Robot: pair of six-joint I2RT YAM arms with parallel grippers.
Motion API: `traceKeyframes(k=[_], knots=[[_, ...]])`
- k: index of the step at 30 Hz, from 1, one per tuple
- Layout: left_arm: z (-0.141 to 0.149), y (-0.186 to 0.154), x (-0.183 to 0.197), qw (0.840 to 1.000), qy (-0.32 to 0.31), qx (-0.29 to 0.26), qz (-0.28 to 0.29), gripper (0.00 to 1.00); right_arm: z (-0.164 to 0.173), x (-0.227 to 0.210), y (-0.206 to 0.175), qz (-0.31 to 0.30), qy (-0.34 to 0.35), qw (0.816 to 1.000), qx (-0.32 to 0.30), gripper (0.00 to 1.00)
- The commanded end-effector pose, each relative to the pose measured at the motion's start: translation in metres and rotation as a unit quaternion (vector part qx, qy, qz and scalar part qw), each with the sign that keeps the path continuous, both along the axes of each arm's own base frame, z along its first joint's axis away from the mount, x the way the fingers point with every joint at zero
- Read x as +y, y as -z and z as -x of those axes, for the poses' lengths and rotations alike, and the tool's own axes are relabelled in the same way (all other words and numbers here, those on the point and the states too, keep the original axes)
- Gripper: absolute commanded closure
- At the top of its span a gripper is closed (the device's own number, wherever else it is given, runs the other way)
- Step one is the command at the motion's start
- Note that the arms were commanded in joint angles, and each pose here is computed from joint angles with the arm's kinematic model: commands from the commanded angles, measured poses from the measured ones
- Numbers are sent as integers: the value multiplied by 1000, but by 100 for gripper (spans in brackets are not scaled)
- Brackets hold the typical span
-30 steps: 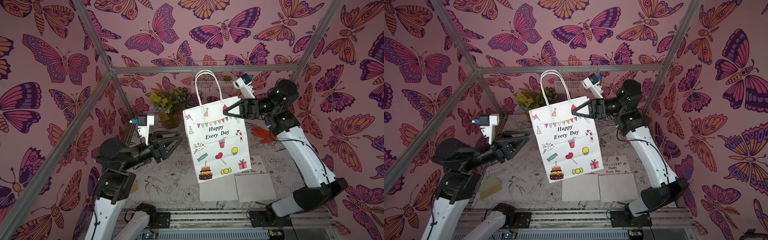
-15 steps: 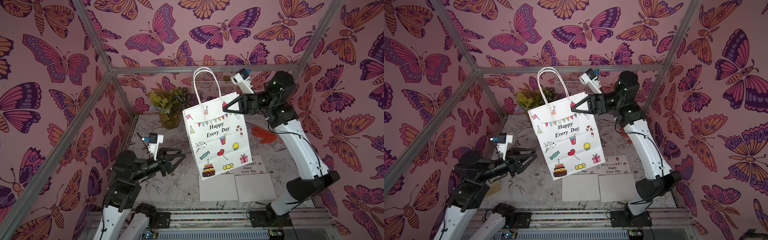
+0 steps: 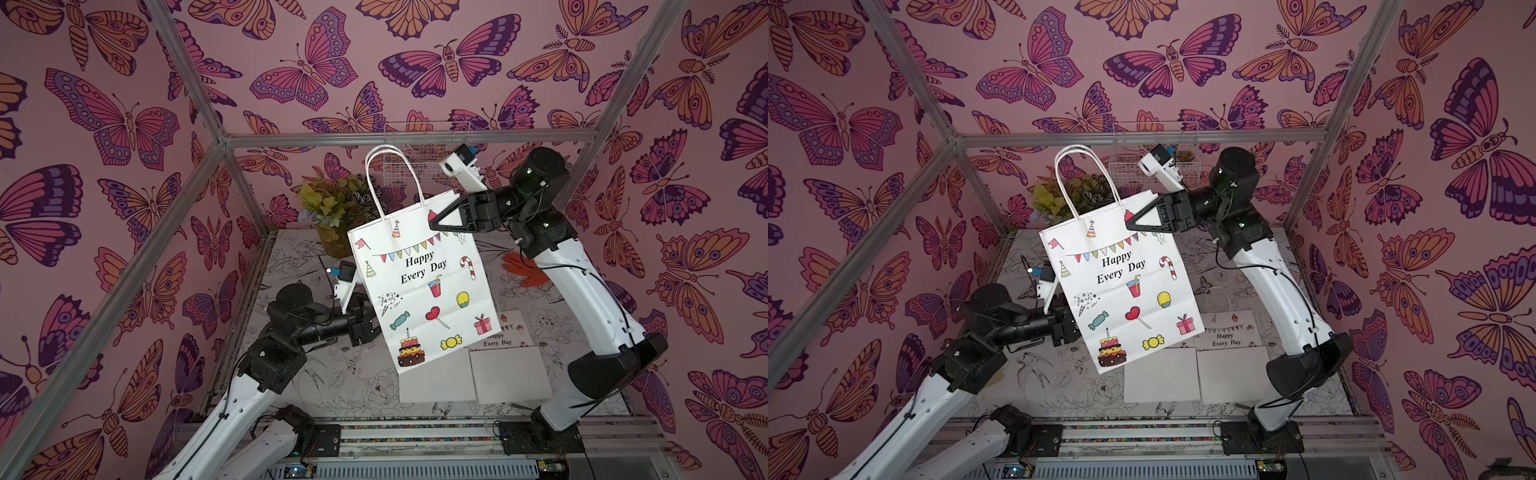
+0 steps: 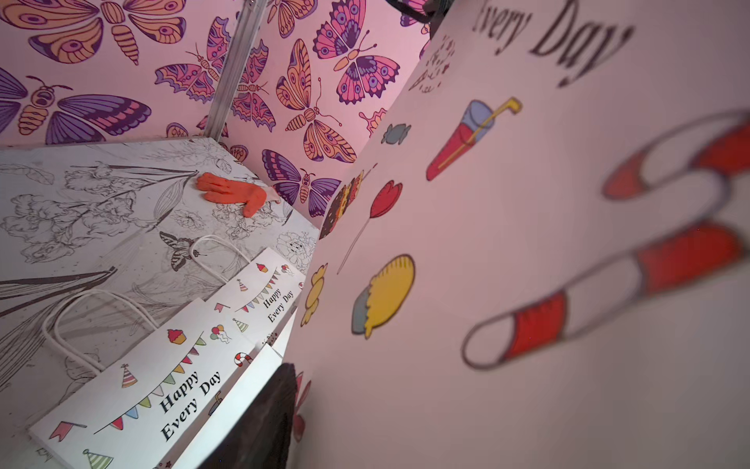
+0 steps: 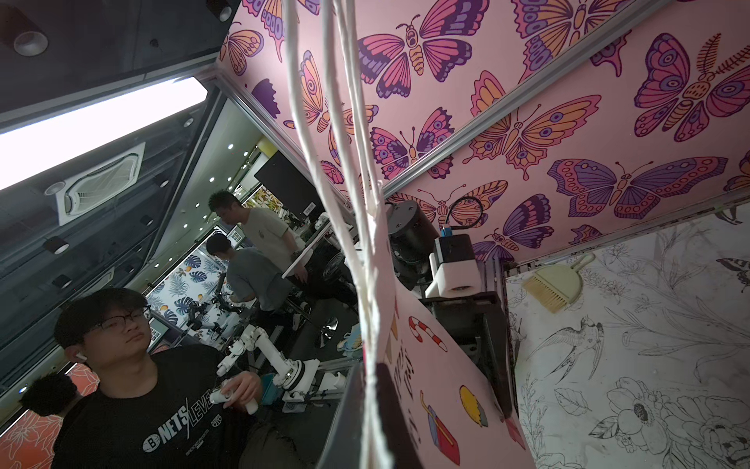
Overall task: Put away the paper bag
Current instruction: Press the paper bag.
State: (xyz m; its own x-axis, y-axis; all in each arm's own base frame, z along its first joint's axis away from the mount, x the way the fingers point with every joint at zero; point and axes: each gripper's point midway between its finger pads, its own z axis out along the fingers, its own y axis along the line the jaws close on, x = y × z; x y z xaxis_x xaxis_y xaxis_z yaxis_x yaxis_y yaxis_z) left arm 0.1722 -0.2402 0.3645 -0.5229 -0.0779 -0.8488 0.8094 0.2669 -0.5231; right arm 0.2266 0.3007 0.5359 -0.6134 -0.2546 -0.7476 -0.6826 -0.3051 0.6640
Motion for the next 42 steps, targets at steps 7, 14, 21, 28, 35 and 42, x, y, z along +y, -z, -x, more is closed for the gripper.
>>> traceKeyframes(k=[7, 14, 21, 28, 35, 42], knots=[[10, -45, -8, 996, -5, -77, 34, 49, 18, -6, -8, -10, 13, 1000, -3, 100], [9, -77, 2, 993, -38, -91, 62, 50, 20, -7, -2, -8, 23, 1000, 9, 100], [4, -107, 17, 986, -89, -101, 102, 52, 19, -8, 5, -5, 28, 999, 17, 100], [-1, -123, 33, 982, -124, -75, 125, 52, 15, -18, 7, -8, 64, 998, 21, 100], [5, -149, 34, 978, -76, -49, 187, 48, 15, -22, 16, -8, 97, 995, 20, 100], [18, -170, 27, 974, -17, -60, 220, 43, 20, -26, 16, -11, 113, 993, 9, 100]])
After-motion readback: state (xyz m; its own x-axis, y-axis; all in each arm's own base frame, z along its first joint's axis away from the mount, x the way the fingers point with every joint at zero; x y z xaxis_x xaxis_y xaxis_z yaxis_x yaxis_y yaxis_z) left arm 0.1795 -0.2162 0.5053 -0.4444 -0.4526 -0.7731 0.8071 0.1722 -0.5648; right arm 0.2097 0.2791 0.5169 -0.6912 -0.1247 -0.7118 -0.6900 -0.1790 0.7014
